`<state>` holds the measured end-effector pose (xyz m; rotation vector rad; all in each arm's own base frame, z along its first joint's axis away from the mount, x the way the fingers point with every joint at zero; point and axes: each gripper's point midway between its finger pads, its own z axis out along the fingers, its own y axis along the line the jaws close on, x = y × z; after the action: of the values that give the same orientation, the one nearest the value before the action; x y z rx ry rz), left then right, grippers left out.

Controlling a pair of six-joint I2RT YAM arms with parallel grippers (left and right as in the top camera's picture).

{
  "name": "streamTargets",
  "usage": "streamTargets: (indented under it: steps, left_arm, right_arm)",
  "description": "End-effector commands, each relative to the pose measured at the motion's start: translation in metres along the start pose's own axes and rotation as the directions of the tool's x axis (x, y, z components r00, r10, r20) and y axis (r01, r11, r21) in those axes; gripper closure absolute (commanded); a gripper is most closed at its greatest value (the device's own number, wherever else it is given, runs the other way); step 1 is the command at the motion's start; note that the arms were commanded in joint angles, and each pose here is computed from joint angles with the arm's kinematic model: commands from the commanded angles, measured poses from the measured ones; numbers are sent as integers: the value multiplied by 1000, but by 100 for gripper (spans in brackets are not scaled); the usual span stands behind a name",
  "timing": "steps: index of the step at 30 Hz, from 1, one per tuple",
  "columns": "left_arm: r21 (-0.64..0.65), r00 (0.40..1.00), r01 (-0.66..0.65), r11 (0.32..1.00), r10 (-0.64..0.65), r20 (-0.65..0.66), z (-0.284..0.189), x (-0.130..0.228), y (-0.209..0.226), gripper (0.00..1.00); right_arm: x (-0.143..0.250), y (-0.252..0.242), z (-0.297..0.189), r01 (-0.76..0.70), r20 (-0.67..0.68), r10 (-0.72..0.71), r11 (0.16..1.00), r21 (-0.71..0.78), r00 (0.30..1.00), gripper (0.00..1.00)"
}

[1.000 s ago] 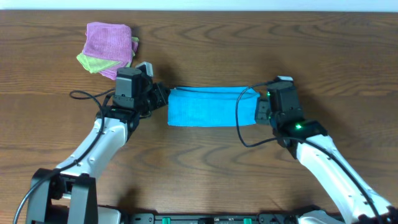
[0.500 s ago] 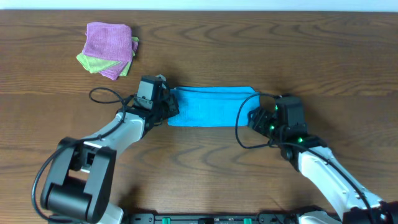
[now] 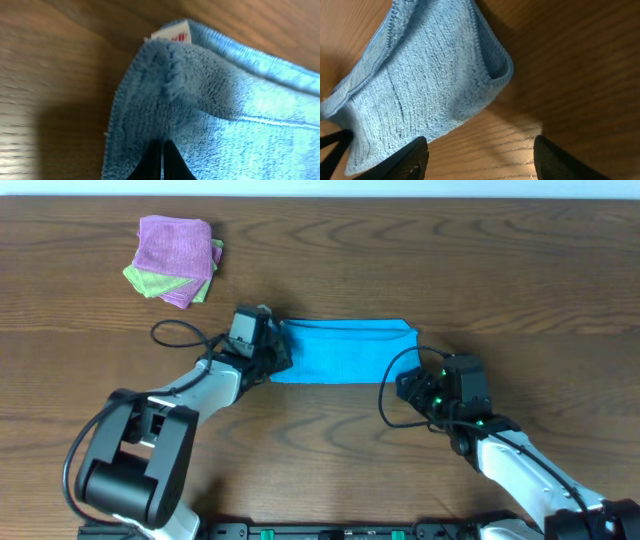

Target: Fold the cloth

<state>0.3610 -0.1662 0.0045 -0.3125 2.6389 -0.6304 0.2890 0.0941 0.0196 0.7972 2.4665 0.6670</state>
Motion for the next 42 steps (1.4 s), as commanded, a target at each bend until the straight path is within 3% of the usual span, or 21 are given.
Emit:
streamTargets:
  steps: [1,15,25,27,29,32,34,42]
  left_arm:
    - [-21,1000,-10,1000,10,-2,7,0,2,94]
    - [-28,1000,-7,1000,7,-12,9,3,4,95]
    - [-42,1000,-3,999,2,-31,9,8,8,94]
    - [-46,999,-2,999,0,-36,9,9,9,94]
    - [-48,999,-1,999,-1,-39,9,10,9,94]
    - [-50,999,-1,999,-1,-41,9,10,10,94]
    - [-49,999,0,999,-2,-45,9,11,10,94]
    - [-47,999,1,999,-3,-50,9,12,9,94]
  right_arm:
    - [-6,-9,-1,-31,41,30,999,33,999,32]
    - [-15,-11,29,-52,73,51,999,13,996,31]
    - [-25,-14,48,-46,124,46,999,1,991,39]
    - [-26,-15,53,-44,129,44,999,-1,991,44]
    - [-26,-15,58,-36,134,37,999,-10,990,58]
    - [-33,-7,60,4,162,3,999,-41,987,87]
    - [-42,5,57,80,205,-63,994,-77,977,99]
    - [-62,66,27,270,305,-192,933,-239,933,99]
